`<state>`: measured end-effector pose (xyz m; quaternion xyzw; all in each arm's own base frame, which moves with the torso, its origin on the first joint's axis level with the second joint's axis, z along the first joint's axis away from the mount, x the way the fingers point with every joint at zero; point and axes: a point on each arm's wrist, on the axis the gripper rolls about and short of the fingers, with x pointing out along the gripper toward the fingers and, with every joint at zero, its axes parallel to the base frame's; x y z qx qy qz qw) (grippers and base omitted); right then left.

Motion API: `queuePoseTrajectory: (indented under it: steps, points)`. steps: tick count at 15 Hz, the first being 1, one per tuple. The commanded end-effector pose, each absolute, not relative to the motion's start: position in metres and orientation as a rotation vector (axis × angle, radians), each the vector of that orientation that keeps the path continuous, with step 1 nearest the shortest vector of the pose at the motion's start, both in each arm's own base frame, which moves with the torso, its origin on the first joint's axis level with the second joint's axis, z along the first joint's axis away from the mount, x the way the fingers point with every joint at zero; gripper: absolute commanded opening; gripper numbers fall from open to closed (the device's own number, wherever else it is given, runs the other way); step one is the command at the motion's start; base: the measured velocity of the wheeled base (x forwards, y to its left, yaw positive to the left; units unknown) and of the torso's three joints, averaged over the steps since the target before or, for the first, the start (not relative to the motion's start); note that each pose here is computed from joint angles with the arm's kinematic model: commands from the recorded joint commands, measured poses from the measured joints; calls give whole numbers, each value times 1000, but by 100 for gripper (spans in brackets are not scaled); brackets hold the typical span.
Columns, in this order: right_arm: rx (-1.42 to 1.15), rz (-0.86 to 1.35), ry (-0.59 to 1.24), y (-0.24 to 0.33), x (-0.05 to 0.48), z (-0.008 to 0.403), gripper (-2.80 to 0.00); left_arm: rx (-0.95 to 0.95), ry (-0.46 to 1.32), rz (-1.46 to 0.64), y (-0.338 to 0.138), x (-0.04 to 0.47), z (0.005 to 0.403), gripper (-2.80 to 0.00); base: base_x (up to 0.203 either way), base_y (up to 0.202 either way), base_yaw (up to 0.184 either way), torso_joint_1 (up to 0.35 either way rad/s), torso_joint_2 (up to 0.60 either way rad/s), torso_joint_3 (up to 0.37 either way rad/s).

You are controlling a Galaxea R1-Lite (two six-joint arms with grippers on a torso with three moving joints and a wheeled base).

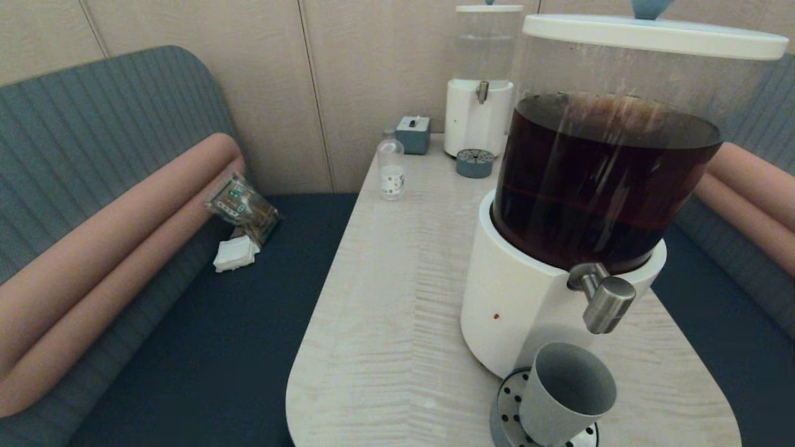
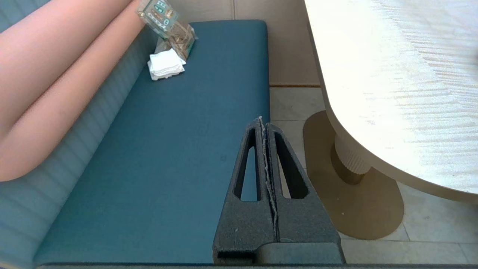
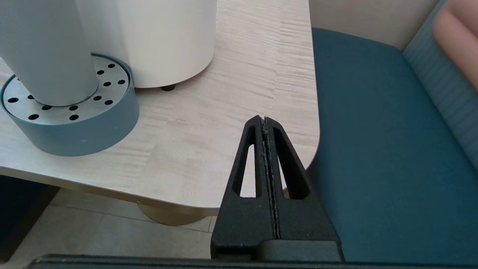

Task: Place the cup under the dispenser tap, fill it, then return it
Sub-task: Turn on the faucet

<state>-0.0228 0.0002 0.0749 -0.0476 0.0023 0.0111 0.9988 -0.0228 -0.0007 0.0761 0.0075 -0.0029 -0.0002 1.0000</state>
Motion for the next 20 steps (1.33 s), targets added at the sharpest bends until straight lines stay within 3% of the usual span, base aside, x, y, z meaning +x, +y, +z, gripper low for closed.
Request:
queuePoseTrajectory:
  steps: [1, 5, 10, 15, 20]
  points:
    - [-94, 19, 8, 0, -22, 72, -280, 14, -6, 0, -1, -23, 77, -280, 0, 0, 0, 0, 0, 0]
    - [-86, 16, -57, 0, -29, 94, -280, 14, -6, 0, -1, -23, 77, -280, 0, 0, 0, 0, 0, 0]
    - [-2, 67, -261, 1, -71, 219, -280, 14, -6, 0, -1, -23, 77, -280, 0, 0, 0, 0, 0, 0]
    - [26, 99, -232, 2, -36, 316, -280, 15, -5, 0, -1, -23, 76, -280, 0, 0, 0, 0, 0, 0]
    - [43, 158, 38, 4, 30, 347, -280, 14, -5, 0, -1, -23, 76, -280, 0, 0, 0, 0, 0, 0]
